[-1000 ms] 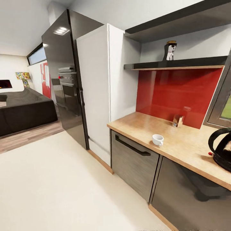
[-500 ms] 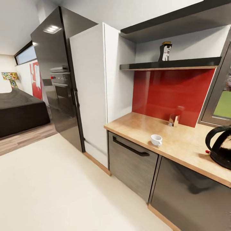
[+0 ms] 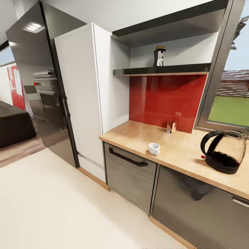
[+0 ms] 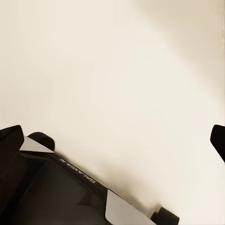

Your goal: Set up a coffee station on the kitchen countertop: keep the coffee maker on the countertop, move the bottle of coffee from the kitchen shelf to the counter next to the coffee maker, place a paper coffee filter on top of the coffee maker, put the saucer next to the coffee maker with the coffee cup on the saucer, and place the electric kettle next to the coffee maker.

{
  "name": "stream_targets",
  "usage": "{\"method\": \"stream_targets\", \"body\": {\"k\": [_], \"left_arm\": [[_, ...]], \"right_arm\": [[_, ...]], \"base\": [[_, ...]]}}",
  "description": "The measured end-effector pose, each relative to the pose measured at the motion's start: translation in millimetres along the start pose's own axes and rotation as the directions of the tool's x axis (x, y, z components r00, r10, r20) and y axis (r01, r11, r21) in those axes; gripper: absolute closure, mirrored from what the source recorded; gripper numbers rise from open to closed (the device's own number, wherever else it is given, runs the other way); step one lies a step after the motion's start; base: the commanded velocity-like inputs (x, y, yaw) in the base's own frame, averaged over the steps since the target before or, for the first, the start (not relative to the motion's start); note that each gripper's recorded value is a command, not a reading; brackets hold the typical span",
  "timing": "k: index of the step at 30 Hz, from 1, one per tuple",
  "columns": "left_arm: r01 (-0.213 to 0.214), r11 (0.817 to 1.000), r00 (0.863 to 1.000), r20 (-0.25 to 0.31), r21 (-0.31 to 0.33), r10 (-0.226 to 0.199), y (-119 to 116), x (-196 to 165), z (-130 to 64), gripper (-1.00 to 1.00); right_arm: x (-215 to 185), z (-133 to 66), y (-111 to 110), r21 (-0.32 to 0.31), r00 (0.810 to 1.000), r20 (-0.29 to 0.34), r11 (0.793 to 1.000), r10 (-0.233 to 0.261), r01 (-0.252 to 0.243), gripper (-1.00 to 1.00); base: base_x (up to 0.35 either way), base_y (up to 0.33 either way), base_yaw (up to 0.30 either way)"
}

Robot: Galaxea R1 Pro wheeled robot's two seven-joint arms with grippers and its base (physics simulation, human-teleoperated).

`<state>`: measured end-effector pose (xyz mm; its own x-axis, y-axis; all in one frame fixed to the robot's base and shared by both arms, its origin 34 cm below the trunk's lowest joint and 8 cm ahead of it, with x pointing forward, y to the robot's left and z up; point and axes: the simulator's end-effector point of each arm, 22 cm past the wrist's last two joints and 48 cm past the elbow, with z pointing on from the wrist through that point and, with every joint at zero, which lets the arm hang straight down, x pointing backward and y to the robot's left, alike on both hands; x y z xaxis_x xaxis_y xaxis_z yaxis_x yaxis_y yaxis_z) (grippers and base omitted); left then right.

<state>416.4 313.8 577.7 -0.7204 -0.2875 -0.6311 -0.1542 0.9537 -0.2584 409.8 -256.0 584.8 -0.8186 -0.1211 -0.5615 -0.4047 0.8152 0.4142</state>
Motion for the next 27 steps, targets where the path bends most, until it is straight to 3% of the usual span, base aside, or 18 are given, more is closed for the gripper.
{"method": "stream_targets", "body": {"k": [7,13,27], "left_arm": [[0.0,1.0,1.0,0.0,0.0,0.0,-0.1,0.1,-0.1,-1.0],[0.0,1.0,1.0,0.0,0.0,0.0,-0.1,0.1,-0.2,-1.0],[0.0,1.0,1.0,0.002,0.001,0.0,-0.4,-0.8,-0.2,-1.0]], "right_arm": [[0.2,-0.1,0.1,0.0,1.0,0.0,1.0,0.0,0.0,-1.0],[0.2,-0.1,0.2,0.0,1.0,0.0,1.0,0.0,0.0,-1.0],[-0.6,-2.9,-3.7,0.006,1.0,0.0,1.0,-0.003,0.003,-1.0]], "base": [[0.051,0.078,-0.233],[0.155,0.184,-0.051],[0.016,0.033,-0.127]]}}
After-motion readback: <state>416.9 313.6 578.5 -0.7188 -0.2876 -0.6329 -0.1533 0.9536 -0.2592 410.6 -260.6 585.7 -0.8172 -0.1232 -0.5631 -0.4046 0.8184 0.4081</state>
